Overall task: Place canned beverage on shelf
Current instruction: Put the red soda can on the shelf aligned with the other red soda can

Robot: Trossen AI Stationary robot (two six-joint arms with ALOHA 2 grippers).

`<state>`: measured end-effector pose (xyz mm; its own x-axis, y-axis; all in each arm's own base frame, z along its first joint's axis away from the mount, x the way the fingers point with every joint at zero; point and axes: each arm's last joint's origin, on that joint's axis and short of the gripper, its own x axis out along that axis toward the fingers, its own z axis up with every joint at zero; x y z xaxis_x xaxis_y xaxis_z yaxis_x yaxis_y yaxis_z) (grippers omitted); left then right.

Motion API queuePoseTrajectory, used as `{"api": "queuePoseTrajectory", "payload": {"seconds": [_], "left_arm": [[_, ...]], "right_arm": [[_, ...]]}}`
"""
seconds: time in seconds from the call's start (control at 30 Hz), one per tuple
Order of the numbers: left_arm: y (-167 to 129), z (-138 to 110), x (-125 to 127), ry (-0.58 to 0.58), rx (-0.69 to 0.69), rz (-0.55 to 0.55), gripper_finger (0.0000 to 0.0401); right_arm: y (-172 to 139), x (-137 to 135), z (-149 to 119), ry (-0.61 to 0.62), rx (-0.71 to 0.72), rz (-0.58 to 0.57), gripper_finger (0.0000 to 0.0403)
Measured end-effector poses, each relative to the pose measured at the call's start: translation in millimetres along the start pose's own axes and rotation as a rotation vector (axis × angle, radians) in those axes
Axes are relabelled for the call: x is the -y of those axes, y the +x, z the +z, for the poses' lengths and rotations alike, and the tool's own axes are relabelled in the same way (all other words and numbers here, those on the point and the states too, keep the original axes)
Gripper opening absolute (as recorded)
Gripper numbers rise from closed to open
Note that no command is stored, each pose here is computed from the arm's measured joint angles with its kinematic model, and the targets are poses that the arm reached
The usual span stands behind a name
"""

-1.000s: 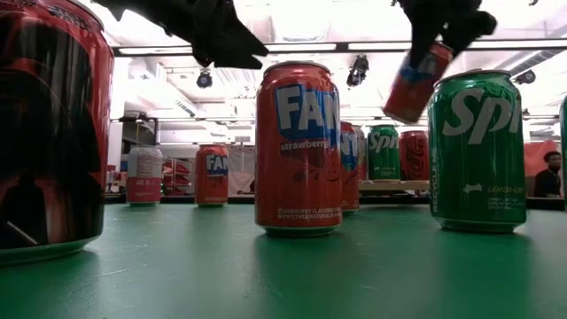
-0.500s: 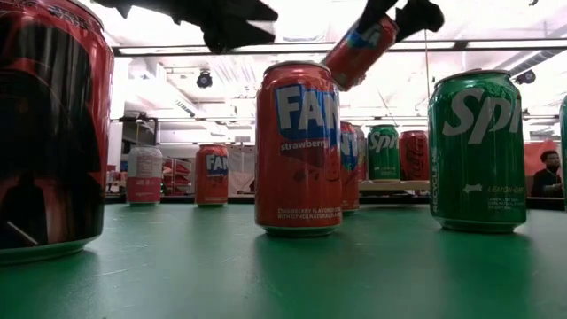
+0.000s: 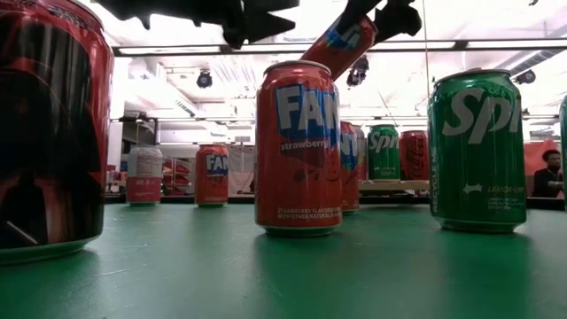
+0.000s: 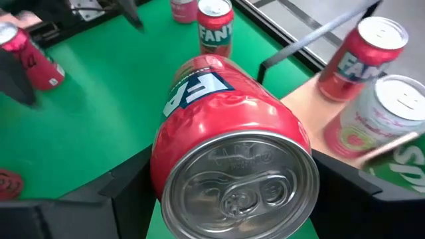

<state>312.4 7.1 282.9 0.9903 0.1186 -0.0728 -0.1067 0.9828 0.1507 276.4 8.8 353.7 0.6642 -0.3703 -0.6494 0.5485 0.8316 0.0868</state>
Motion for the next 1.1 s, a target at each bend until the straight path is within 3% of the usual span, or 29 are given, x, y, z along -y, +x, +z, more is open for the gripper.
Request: {"api": "queuePoseTrajectory", "payload": {"seconds": [0.33,0.87,1.1], "left_arm": [[28,-9,1,0.101,-0.067,0.107,0.0311],[30,-9,1,0.117,-0.076,0.107,0.0313],[31,-10,1,0.118,-0.082,0.121,0.0386]], "right_arm": [[5,-2,-1,-0.014,-0.01,-0.009,0.0292],[5,-1,0,-0.039,-0.009,-0.014,0.0292],[5,-1,0,-0.038,-0.009,-0.014,0.0292]]}}
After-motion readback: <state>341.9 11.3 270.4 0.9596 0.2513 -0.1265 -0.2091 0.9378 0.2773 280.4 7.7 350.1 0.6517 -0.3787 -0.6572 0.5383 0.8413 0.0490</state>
